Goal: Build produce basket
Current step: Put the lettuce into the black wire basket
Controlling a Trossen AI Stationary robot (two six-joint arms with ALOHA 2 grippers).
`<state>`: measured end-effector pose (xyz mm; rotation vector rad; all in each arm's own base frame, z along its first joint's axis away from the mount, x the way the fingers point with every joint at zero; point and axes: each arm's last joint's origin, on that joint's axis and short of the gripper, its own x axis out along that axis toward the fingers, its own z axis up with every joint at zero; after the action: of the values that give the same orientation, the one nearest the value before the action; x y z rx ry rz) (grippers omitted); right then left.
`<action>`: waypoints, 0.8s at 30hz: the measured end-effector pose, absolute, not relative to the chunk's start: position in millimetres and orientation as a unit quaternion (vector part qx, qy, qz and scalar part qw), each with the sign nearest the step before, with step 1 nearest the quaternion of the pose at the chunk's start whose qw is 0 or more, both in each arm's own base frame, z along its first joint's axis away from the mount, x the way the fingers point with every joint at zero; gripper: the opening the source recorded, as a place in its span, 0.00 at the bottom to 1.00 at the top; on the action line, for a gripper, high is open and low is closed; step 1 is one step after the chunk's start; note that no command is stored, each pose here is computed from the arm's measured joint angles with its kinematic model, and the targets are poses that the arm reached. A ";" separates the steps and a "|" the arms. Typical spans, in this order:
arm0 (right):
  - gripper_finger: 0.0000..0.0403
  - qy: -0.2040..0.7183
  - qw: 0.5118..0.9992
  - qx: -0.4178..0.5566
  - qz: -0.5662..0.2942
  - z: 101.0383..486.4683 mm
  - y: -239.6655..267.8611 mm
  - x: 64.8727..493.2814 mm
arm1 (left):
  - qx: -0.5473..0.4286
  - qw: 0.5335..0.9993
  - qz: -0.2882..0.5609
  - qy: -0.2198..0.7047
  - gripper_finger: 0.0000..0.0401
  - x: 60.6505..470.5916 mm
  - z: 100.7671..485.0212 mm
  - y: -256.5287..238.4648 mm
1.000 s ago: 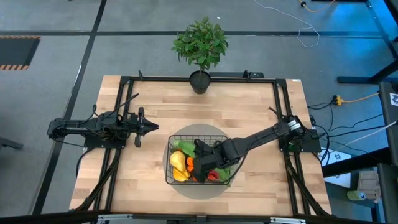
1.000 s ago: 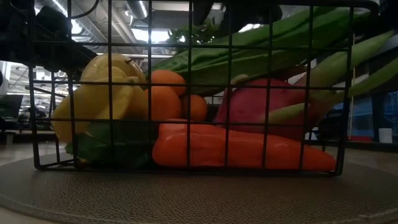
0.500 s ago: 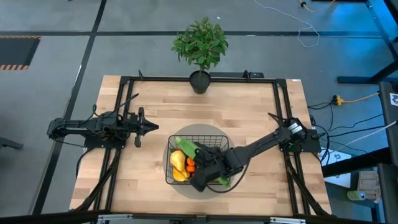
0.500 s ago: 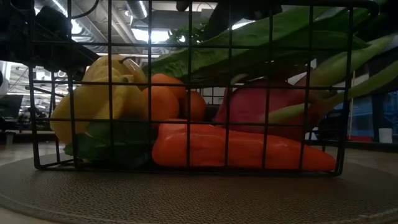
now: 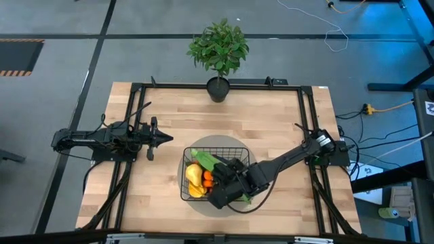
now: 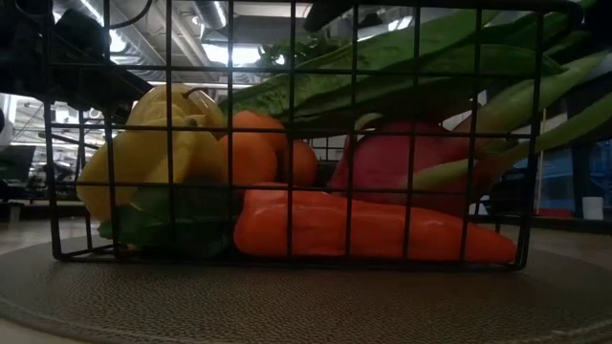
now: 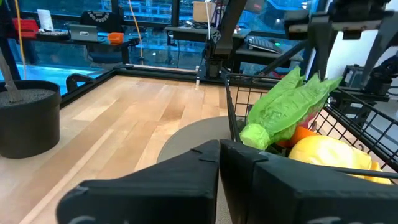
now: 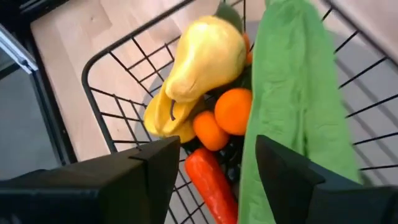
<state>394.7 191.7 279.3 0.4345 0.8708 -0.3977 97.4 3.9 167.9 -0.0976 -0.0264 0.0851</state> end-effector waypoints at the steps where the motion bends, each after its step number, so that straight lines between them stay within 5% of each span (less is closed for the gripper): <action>1: 0.49 0.413 0.867 0.201 -0.192 282.3 192.4 393.7 | -0.049 0.998 0.043 -0.013 0.00 97.3 167.9 4.0; 17: 0.49 0.354 0.860 0.127 -0.346 282.5 164.0 389.1 | -0.049 0.998 0.043 -0.013 0.05 97.3 167.9 3.9; 24: 0.47 0.387 0.847 0.096 -0.350 261.1 151.9 403.8 | -0.049 0.998 0.042 -0.013 0.08 97.3 167.9 3.9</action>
<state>403.8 151.9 261.1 0.2024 0.8164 -0.7382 97.3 3.9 167.9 -0.0976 -0.0265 0.0851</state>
